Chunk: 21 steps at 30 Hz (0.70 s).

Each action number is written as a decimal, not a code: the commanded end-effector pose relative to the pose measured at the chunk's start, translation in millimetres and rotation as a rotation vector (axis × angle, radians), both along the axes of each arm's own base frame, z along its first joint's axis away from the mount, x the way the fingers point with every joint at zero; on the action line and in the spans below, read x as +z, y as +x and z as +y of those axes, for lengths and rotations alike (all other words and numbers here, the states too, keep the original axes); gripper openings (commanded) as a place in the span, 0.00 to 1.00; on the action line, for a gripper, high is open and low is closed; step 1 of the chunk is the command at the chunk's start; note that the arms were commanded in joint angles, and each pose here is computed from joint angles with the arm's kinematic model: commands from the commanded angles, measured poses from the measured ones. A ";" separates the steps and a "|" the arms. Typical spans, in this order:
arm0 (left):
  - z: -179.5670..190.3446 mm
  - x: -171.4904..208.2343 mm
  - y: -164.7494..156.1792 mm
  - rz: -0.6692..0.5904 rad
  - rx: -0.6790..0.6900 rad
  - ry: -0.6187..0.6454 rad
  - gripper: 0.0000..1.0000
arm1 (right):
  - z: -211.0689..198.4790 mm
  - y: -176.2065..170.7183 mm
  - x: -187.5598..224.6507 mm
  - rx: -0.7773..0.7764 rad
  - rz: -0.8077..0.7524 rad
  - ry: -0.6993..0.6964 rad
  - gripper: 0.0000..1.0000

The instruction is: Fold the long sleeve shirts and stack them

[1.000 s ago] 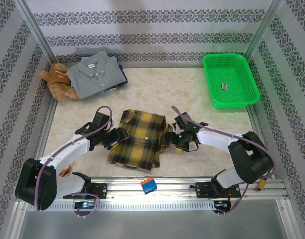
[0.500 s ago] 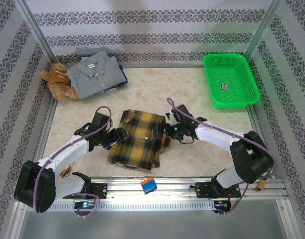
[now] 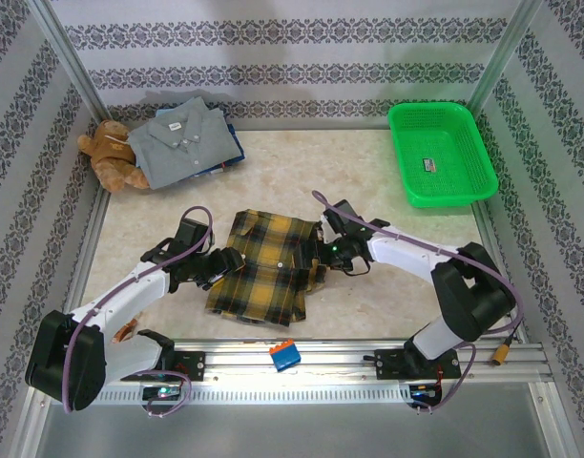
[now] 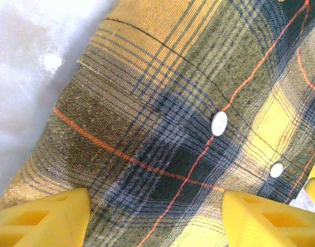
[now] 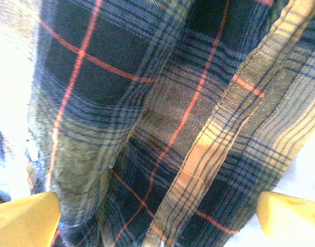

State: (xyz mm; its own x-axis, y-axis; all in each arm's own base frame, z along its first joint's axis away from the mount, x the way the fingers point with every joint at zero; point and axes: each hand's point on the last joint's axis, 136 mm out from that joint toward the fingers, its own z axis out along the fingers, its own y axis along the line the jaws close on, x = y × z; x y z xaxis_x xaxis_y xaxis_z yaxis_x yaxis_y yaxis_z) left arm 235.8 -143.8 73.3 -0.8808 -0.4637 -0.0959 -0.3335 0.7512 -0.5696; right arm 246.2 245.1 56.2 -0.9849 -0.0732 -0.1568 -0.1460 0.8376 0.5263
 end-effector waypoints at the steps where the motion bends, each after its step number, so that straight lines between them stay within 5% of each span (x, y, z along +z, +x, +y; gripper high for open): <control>1: 2.9 -4.5 -8.5 0.016 -0.015 0.026 0.68 | 12.0 -3.9 -6.8 0.035 0.005 0.022 0.98; 21: 3.4 -4.5 -9.5 0.014 -0.010 0.025 0.69 | 19.0 -4.4 -42.6 0.057 0.114 -0.038 0.96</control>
